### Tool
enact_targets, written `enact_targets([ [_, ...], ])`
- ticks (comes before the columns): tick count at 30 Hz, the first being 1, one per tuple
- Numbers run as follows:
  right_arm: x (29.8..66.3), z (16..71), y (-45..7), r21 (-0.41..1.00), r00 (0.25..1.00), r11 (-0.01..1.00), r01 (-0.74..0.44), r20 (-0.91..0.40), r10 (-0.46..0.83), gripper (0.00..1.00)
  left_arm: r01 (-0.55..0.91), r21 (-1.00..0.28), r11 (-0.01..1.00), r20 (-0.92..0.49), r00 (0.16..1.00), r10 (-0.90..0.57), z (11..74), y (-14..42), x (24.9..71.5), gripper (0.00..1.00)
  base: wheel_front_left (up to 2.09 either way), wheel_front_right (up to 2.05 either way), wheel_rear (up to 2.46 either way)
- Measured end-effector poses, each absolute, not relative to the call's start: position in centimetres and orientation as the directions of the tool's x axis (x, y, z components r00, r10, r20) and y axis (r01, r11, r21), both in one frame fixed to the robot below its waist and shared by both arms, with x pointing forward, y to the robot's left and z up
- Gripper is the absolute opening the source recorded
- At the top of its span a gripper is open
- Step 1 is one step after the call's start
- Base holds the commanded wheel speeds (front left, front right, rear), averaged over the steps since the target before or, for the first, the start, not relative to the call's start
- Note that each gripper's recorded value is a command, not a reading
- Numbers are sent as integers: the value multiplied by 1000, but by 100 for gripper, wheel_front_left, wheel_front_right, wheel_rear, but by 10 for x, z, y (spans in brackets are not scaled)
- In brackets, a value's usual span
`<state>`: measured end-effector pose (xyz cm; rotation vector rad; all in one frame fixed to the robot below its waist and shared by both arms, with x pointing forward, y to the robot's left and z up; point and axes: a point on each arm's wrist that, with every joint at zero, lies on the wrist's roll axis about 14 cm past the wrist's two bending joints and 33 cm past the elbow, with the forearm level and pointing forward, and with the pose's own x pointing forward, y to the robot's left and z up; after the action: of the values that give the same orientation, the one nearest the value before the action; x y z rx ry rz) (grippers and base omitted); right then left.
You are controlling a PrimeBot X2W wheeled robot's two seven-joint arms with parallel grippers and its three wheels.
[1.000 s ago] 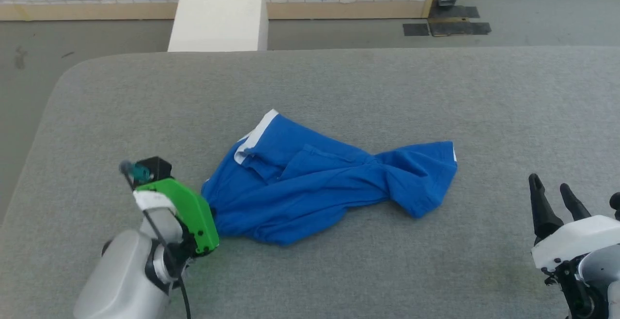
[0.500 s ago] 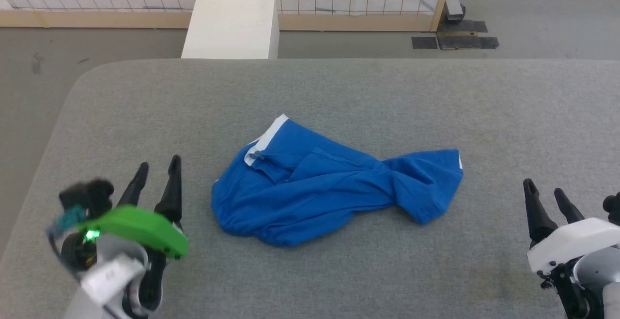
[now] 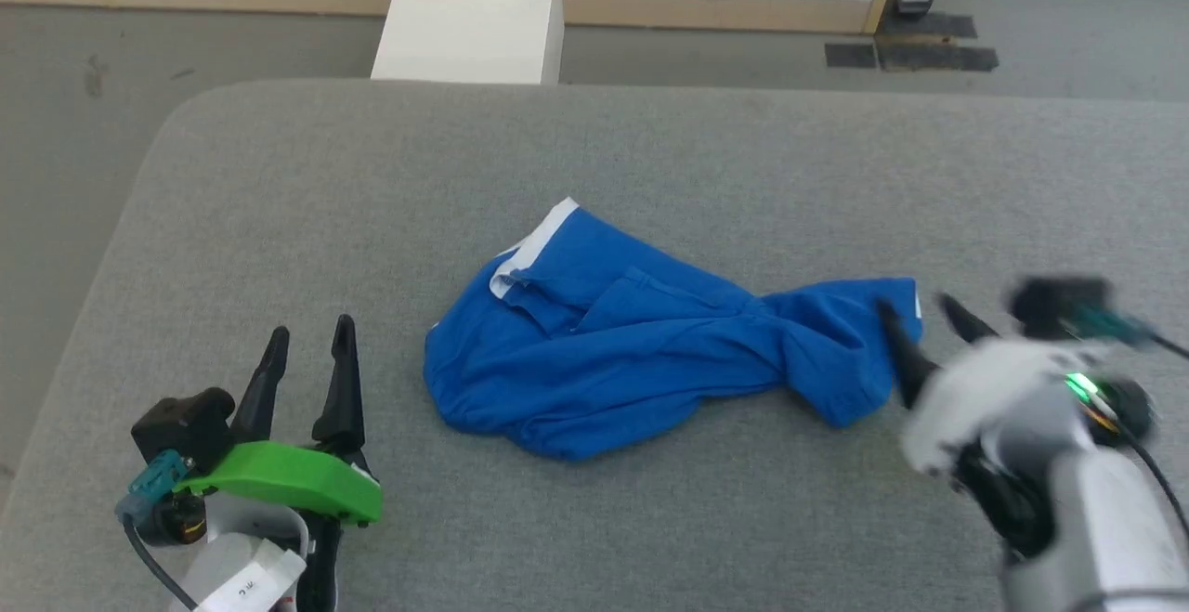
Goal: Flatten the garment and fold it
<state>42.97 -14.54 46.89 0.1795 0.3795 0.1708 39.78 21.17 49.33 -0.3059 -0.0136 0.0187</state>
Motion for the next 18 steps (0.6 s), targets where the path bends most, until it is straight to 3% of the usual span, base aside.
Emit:
enact_targets([
  [7, 454, 463, -57, 92, 767, 910, -403, -508, 391, 100, -36, -298, 954, -6, 999, 36, 485, 216, 399, 100, 0, 0, 0],
  [18, 453, 412, -18, -42, 548, 808, -588, -755, 360, 100, -87, -298, 950, -22, 996, 84, 477, 231, 397, 100, 0, 0, 0],
])
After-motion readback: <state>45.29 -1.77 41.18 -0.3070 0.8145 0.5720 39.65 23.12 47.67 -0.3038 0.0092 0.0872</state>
